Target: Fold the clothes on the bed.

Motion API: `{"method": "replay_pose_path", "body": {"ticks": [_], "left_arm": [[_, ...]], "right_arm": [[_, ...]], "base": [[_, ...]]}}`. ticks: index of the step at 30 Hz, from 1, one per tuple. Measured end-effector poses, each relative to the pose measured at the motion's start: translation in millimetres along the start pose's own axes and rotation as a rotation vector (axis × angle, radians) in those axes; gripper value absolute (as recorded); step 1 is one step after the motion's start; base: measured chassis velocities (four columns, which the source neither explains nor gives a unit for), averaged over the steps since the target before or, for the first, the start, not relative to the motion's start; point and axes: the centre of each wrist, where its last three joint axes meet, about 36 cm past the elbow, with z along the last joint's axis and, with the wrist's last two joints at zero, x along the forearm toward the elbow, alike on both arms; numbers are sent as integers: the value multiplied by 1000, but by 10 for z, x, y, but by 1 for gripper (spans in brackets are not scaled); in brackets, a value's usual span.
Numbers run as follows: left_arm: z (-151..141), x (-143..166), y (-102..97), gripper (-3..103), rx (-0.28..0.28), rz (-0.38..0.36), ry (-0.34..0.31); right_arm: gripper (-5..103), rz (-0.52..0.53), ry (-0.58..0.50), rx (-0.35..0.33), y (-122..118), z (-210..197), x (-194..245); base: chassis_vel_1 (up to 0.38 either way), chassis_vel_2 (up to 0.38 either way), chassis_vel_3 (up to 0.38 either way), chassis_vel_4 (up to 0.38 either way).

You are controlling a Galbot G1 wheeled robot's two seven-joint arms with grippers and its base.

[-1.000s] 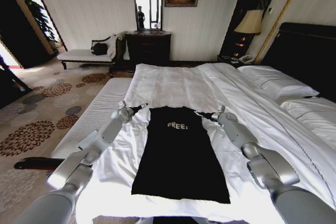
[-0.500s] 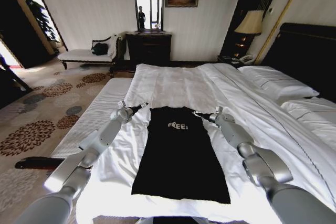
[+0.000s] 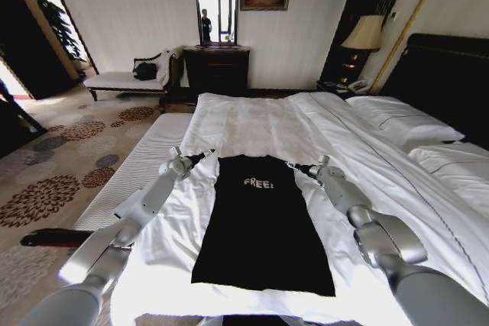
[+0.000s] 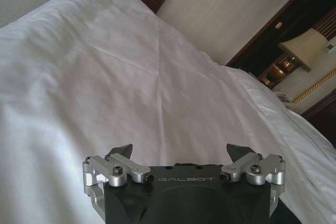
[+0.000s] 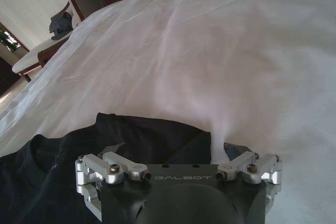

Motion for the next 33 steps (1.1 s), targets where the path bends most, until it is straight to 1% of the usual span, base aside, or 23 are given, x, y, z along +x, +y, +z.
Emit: {"method": "replay_pose_path", "body": {"ticks": [1, 2, 4, 5, 6, 7, 8, 9, 13, 15, 18, 19, 20, 21, 25, 26, 27, 28, 30, 33], "left_arm": [[6, -6, -9, 100, 0, 2, 1], [8, -9, -14, 100, 0, 2, 1], [8, -11, -17, 100, 0, 3, 1], [6, -13, -22, 100, 0, 4, 0], [3, -15, -29, 100, -1, 5, 0], [2, -13, -31, 100, -2, 6, 0], [4, -8, -30, 100, -3, 6, 0], [4, -8, -30, 100, -3, 6, 0], [13, 11, -3, 100, -4, 2, 0], [13, 13, 1, 100, -4, 1, 0], [18, 9, 18, 100, 0, -3, -1], [25, 3, 19, 100, 1, -4, 0], [30, -7, 22, 100, 4, -6, 1], [30, -7, 22, 100, 4, -6, 1], [49, -83, -17, 100, 8, -9, 6], [63, -115, -56, 100, 10, -4, 6], [63, -115, -56, 100, 10, -4, 6], [74, -137, -86, 100, 15, 1, 6], [97, -174, -128, 100, 20, 8, 8], [158, -253, -184, 100, 21, 7, 17]], "right_arm": [[102, -4, 4, -1, 21, 15, -18], [98, -6, 5, -1, 27, 22, -24], [98, -7, 7, -1, 32, 28, -28], [93, -9, 9, -2, 40, 43, -38], [83, -12, 15, -1, 51, 68, -52], [83, -12, 17, -1, 56, 82, -60], [78, -12, 20, -2, 61, 97, -70], [78, -12, 20, -2, 61, 97, -70], [56, -8, 19, -6, 43, 104, -62], [56, -8, 19, -7, 41, 104, -61], [39, -4, 17, -10, 37, 109, -62], [39, -4, 17, -10, 39, 110, -64], [34, -3, 15, -10, 41, 112, -67], [34, -3, 15, -10, 41, 112, -67], [13, -6, 9, -13, 55, 118, -81], [7, -7, 10, -12, 55, 126, -81], [7, -7, 10, -12, 55, 126, -81], [3, -7, 10, -12, 52, 134, -79], [1, -7, 11, -10, 39, 145, -70], [1, -3, 13, -8, 10, 152, -52]], "base": [[0, 0, 0, 0], [0, 0, 0, 0], [0, 0, 0, 0], [0, 0, 0, 0], [0, 0, 0, 0], [0, 0, 0, 0], [0, 0, 0, 0], [0, 0, 0, 0], [0, 0, 0, 0], [0, 0, 0, 0], [0, 0, 0, 0], [0, 0, 0, 0], [0, 0, 0, 0], [0, 0, 0, 0], [0, 0, 0, 0], [0, 0, 0, 0], [0, 0, 0, 0], [0, 0, 0, 0], [0, 0, 0, 0], [0, 0, 0, 0]]}}
